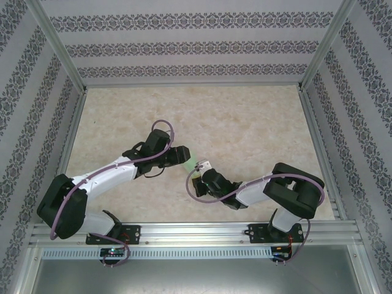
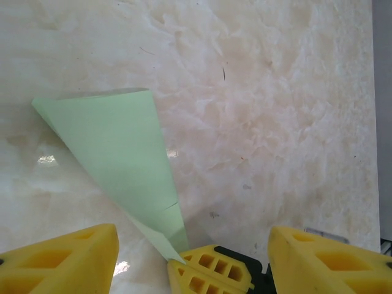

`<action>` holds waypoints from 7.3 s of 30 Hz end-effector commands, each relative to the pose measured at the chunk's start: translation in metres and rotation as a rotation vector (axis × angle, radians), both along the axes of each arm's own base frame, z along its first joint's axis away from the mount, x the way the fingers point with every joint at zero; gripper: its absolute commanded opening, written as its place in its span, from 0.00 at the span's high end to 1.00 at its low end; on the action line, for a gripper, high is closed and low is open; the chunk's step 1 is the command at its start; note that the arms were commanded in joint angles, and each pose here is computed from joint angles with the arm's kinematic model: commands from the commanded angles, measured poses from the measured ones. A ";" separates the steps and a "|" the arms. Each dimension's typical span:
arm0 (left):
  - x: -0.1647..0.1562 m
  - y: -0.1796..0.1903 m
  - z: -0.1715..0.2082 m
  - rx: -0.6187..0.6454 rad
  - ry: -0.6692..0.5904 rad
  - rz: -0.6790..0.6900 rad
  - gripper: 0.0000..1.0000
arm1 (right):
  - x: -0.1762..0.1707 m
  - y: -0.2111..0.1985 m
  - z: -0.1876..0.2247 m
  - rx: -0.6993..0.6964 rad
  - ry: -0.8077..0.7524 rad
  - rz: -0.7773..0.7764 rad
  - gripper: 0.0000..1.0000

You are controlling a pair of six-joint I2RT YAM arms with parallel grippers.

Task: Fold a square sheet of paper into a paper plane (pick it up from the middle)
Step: Fold the wing for the fifth time at the center of the table.

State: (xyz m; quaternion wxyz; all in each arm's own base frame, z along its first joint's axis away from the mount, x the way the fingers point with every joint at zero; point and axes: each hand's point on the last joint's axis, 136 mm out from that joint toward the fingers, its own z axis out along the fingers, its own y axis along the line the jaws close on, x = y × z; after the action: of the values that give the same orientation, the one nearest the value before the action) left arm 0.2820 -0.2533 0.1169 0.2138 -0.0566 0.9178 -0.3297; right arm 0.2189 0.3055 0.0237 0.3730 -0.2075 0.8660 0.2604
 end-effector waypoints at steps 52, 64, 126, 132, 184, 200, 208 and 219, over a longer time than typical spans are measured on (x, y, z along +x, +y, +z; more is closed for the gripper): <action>0.020 -0.054 -0.051 -0.092 0.030 -0.197 0.56 | 0.017 -0.003 -0.005 0.320 0.474 -0.142 0.86; 0.019 -0.054 -0.052 -0.074 0.032 -0.215 0.54 | 0.015 0.000 -0.001 0.324 0.520 -0.143 1.00; 0.022 -0.068 -0.040 -0.201 -0.062 -0.265 0.44 | 0.016 -0.012 -0.012 0.370 0.755 -0.263 1.00; 0.021 -0.050 -0.011 -0.182 -0.148 -0.203 0.41 | 0.020 -0.010 -0.004 0.466 0.754 -0.279 1.00; 0.023 -0.064 -0.082 -0.130 0.005 -0.282 0.45 | 0.012 -0.013 0.001 0.341 0.791 -0.277 0.92; 0.022 -0.063 -0.082 -0.119 0.011 -0.285 0.45 | -0.022 -0.042 -0.048 0.051 0.858 -0.375 0.94; 0.022 -0.064 -0.081 -0.121 0.013 -0.291 0.46 | -0.001 -0.035 0.000 0.162 0.724 -0.348 0.82; 0.023 -0.066 -0.081 -0.127 0.016 -0.296 0.46 | 0.016 -0.001 0.048 0.339 0.656 -0.224 0.90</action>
State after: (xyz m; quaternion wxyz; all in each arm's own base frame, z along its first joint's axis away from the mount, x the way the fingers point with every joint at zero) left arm 0.3073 -0.3187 0.0421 0.1662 0.0573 0.8908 -0.4189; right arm 0.2290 0.2868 0.0612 0.1290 0.0640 0.9138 0.3798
